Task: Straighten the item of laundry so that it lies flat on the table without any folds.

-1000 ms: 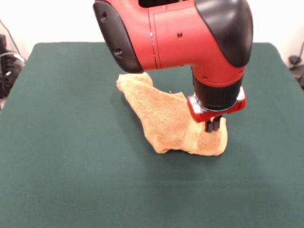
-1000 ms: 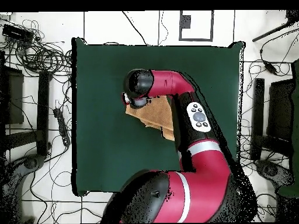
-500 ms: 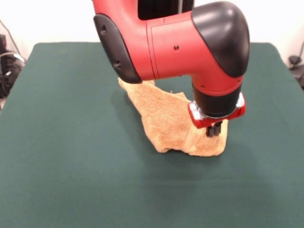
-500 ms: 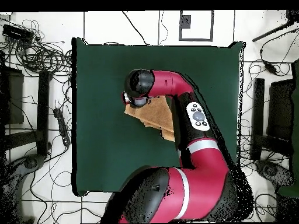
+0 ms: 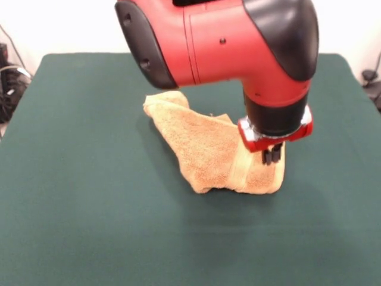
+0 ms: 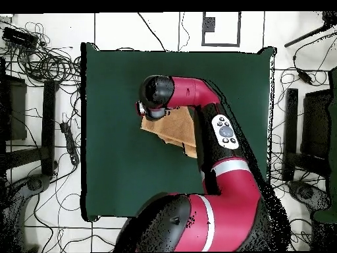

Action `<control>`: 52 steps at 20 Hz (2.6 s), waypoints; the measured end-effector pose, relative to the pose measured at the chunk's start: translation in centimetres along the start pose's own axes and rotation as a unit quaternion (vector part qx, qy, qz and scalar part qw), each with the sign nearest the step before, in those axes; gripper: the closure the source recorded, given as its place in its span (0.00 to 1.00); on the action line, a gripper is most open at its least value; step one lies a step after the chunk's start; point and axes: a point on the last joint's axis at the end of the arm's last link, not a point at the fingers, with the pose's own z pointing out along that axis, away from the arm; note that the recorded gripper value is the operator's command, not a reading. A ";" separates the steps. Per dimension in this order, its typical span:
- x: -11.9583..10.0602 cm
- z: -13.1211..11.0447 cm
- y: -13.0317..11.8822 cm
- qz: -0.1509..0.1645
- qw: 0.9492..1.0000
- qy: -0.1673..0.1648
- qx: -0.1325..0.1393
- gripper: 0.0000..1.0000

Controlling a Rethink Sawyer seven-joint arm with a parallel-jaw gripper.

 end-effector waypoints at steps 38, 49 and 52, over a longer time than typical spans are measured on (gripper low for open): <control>-1.3 -3.0 3.5 -0.023 0.999 0.012 0.023 1.00; -1.2 -3.0 3.1 -0.022 0.999 0.012 0.026 1.00; -1.2 -2.9 3.1 -0.022 0.999 0.013 0.027 1.00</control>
